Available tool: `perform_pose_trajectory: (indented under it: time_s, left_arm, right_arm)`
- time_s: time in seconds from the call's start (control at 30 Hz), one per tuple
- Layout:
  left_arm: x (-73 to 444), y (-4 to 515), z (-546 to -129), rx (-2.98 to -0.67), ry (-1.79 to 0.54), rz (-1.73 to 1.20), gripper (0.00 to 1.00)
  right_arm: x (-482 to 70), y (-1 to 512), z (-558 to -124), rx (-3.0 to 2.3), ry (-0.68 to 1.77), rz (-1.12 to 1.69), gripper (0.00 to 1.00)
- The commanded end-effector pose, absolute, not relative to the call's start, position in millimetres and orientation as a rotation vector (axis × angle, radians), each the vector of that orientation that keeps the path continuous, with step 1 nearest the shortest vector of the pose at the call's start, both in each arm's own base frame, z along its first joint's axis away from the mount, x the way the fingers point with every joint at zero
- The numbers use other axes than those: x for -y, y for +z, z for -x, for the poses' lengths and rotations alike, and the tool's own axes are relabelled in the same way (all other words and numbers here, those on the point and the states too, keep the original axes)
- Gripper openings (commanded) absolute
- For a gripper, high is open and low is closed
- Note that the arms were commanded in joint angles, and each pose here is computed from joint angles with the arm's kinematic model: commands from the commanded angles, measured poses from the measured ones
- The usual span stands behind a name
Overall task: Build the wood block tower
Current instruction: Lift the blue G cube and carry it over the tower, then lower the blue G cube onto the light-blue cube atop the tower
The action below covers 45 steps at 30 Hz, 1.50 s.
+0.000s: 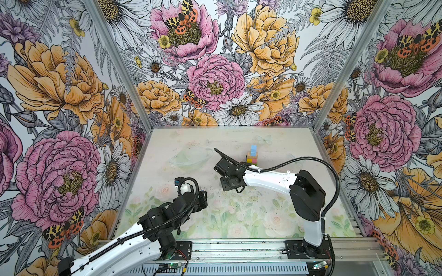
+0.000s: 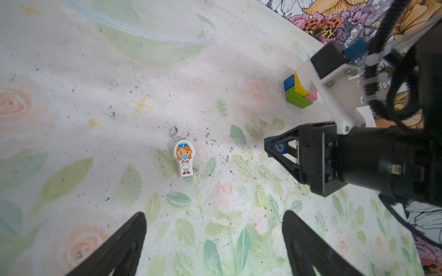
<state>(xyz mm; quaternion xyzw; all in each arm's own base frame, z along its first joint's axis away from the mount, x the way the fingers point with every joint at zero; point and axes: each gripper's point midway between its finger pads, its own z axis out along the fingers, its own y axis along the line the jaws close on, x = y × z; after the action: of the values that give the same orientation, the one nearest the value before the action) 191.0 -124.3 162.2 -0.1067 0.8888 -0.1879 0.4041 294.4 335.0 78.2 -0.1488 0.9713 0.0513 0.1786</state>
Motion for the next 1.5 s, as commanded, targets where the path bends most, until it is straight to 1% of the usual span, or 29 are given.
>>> perform_pose_trajectory:
  time_s: [0.0,0.07,0.27,0.33,0.53,0.73,0.9,1.1,1.47]
  left_arm:
    - [139.9,190.1,-199.9,-2.188,-0.515,0.149,0.96]
    - [149.3,202.2,-204.1,-2.166,-0.532,0.094,0.99]
    - [181.1,229.2,-218.9,-2.147,-0.530,-0.072,0.99]
    - [192.3,235.5,-225.3,-2.149,-0.517,-0.118,0.99]
    - [215.0,245.2,-248.2,-2.162,-0.480,-0.157,0.99]
    - [227.4,247.3,-268.0,-2.180,-0.506,-0.157,0.99]
    - [225.4,251.1,-283.6,-2.175,-0.528,-0.127,0.99]
    - [226.0,247.5,-298.0,-2.188,-0.564,-0.114,0.99]
    - [233.6,235.7,-308.4,-2.206,-0.602,-0.127,0.99]
  right_arm:
    - [-323.1,117.8,-311.9,-2.677,0.138,0.378,0.29]
    - [-315.2,127.6,-319.5,-2.663,0.125,0.359,0.29]
    - [-291.0,157.3,-343.1,-2.622,0.098,0.297,0.29]
    - [-275.2,165.9,-356.9,-2.614,0.082,0.250,0.29]
    - [-248.1,185.7,-385.2,-2.587,0.048,0.179,0.29]
    - [-224.1,201.7,-415.1,-2.570,0.023,0.089,0.29]
    - [-213.3,205.2,-435.0,-2.577,0.008,0.021,0.29]
    - [-214.2,203.0,-453.0,-2.591,-0.005,-0.013,0.29]
    - [-208.8,192.9,-461.8,-2.622,-0.045,-0.034,0.29]
